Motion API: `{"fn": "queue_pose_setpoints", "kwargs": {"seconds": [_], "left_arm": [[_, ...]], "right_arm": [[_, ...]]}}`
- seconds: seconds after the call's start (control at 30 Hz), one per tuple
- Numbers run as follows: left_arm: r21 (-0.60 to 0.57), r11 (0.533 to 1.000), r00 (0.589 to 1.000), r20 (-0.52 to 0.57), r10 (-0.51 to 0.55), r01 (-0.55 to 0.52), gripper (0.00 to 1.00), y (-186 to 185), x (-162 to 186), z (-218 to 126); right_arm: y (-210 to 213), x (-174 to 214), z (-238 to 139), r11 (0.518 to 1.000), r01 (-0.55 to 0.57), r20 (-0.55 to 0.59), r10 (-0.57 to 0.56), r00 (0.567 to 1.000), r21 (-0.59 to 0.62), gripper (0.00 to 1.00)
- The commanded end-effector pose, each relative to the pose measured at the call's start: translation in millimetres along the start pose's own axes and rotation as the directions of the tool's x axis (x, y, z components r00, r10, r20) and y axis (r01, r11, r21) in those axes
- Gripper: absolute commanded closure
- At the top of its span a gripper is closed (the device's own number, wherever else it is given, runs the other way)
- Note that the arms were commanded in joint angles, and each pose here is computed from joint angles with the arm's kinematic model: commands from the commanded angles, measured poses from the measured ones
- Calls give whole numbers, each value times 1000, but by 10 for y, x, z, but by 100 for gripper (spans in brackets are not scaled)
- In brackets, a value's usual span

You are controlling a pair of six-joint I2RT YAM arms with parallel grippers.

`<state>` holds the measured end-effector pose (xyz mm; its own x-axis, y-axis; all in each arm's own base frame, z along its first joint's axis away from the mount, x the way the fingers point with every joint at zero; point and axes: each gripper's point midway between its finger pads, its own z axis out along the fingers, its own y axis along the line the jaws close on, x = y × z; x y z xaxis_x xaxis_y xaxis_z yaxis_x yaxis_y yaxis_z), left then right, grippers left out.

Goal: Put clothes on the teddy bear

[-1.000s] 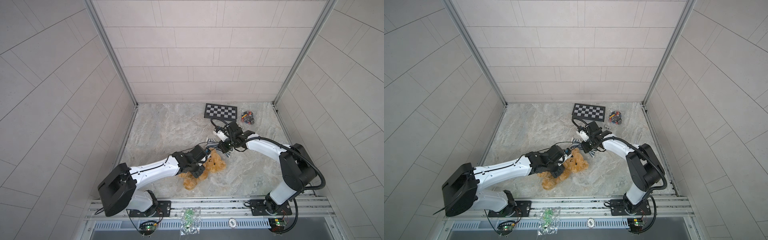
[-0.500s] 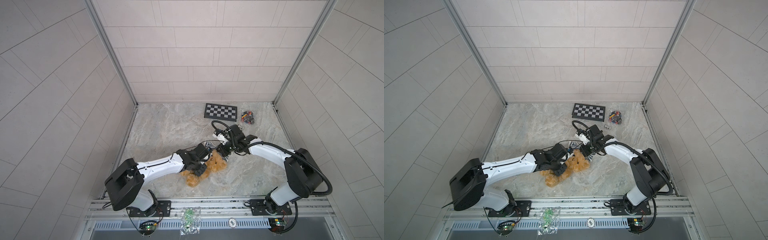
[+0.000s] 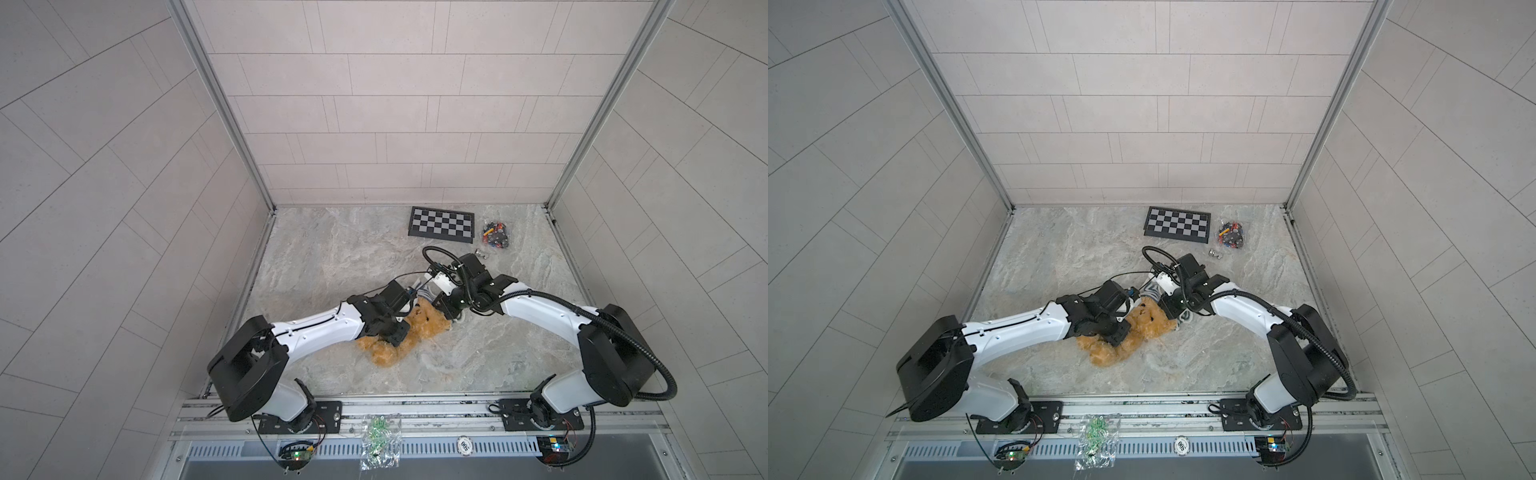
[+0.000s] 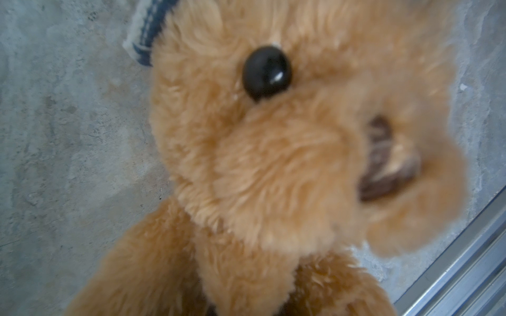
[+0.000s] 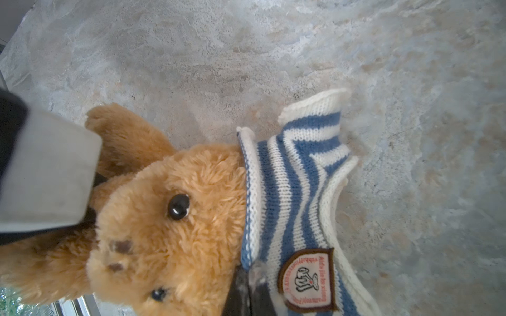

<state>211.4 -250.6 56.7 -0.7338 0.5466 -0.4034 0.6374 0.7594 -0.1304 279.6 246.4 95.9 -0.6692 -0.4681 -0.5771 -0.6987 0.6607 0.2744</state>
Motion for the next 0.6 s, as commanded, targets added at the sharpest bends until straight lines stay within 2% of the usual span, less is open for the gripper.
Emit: {"fn": "queue_pose_setpoints", "kwargs": {"seconds": [0.0,0.23,0.57], "left_arm": [[-114,993,999,15,-35,36,100,243,56,73],[-182,980,993,92,-70,85,100,382,23,-13],[-169,973,966,234,-114,156,100,412,-44,-160]], "right_arm": [[163,-14,-102,999,18,5,-17,1000,-42,100],[219,-23,-198,1000,3,-10,-3,1000,-31,100],[429,-177,-323,999,20,2,-20,1000,-31,100]]}}
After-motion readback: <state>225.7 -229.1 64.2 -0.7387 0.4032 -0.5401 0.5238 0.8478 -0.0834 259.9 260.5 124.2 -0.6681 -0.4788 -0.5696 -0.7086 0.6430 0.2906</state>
